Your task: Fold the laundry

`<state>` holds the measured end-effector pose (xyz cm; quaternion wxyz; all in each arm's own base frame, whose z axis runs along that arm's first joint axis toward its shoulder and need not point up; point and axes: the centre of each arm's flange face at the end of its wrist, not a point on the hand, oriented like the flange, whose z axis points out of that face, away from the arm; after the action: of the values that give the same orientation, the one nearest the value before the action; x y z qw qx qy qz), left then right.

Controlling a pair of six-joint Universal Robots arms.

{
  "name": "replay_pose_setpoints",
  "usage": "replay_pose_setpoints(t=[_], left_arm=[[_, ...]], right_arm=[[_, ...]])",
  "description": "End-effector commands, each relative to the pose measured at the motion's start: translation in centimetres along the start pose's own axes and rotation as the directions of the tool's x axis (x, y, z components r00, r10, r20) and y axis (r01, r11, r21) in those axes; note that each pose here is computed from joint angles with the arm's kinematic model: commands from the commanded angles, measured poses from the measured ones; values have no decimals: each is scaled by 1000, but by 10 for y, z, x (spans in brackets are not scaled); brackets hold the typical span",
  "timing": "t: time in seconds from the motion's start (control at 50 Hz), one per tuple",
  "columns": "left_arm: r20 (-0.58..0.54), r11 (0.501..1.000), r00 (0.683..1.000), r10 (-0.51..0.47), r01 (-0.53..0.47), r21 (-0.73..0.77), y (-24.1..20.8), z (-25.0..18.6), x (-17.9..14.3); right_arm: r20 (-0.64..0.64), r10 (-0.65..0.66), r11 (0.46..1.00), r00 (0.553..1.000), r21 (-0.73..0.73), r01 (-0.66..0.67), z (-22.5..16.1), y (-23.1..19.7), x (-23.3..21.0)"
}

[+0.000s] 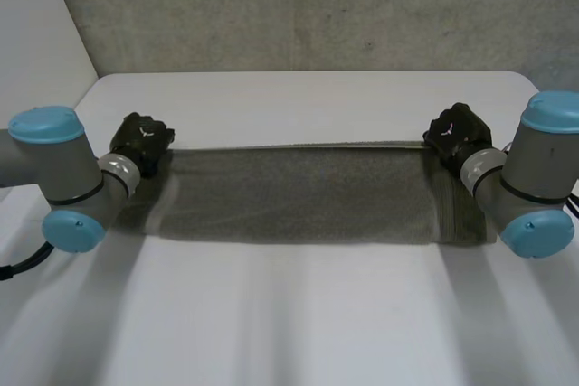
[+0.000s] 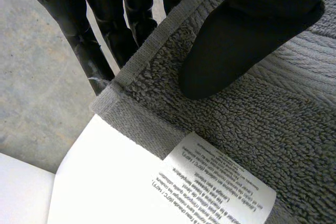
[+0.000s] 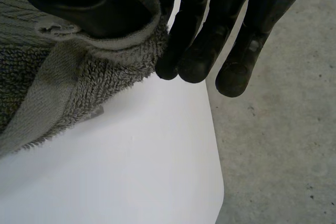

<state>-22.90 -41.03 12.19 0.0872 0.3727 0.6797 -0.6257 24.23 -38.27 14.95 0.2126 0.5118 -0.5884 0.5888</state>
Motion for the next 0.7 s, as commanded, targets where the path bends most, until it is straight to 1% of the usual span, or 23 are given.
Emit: replay_pose_setpoints(t=[0.02,0.1,0.22,0.26,0.3,0.32,0.36,0.38,0.4,0.42,0.44,0.46,0.48,0.52,0.54,0.56,0.58,0.62,0.64,0.68,0.7], left_arm=[[32,1000,999,6,-7,24,4,9,1],[40,1000,999,7,-7,19,6,10,2],[49,1000,999,6,-7,23,3,9,-1],[60,1000,998,3,-4,25,-1,8,-4],[72,1000,997,-6,4,27,-4,6,-8],[72,1000,997,-6,4,27,-4,6,-8],[103,998,994,-44,40,38,-15,2,-18],[104,998,994,-44,40,38,-15,1,-18],[117,997,991,-71,67,40,-19,-2,-22],[119,994,988,-100,95,47,-22,-5,-24],[119,994,988,-100,95,47,-22,-5,-24],[118,992,985,-124,118,53,-25,-9,-26],[118,992,985,-124,119,53,-25,-9,-26],[118,988,982,-149,143,54,-28,-16,-27],[118,988,982,-149,143,54,-28,-16,-27],[114,987,981,-155,150,49,-27,-19,-26],[110,987,982,-155,151,45,-28,-22,-25],[105,987,982,-158,155,36,-26,-25,-23],[105,987,982,-158,155,36,-26,-25,-23],[95,987,983,-159,158,22,-24,-30,-20],[95,987,983,-159,158,22,-23,-30,-20]], right_arm=[[36,-2,1000,999,-15,3,7,9,-16],[41,2,1000,999,-11,-2,10,11,-20],[2,8,1000,1000,27,-8,16,8,-11],[-20,5,999,1000,54,-4,18,5,-6],[-64,12,992,998,129,-4,18,-5,9],[-64,12,992,998,129,-4,18,-5,9],[-97,66,978,993,204,-45,13,-18,26],[-97,67,978,993,205,-46,13,-18,27],[-109,114,967,988,238,-85,11,-24,35],[-109,114,967,988,239,-85,11,-24,35],[-106,174,954,979,264,-141,10,-26,42],[-89,236,939,968,278,-203,9,-26,46],[-88,236,939,968,278,-204,9,-26,46],[-35,316,915,948,274,-295,8,-24,44],[-34,317,915,948,274,-296,8,-24,44],[5,321,916,947,252,-311,6,-24,35],[5,321,916,947,252,-312,6,-23,35],[54,322,925,945,194,-327,5,-18,26],[54,322,925,945,193,-327,5,-18,26],[79,335,930,939,132,-343,5,-13,24],[79,335,930,939,132,-343,5,-13,24]])
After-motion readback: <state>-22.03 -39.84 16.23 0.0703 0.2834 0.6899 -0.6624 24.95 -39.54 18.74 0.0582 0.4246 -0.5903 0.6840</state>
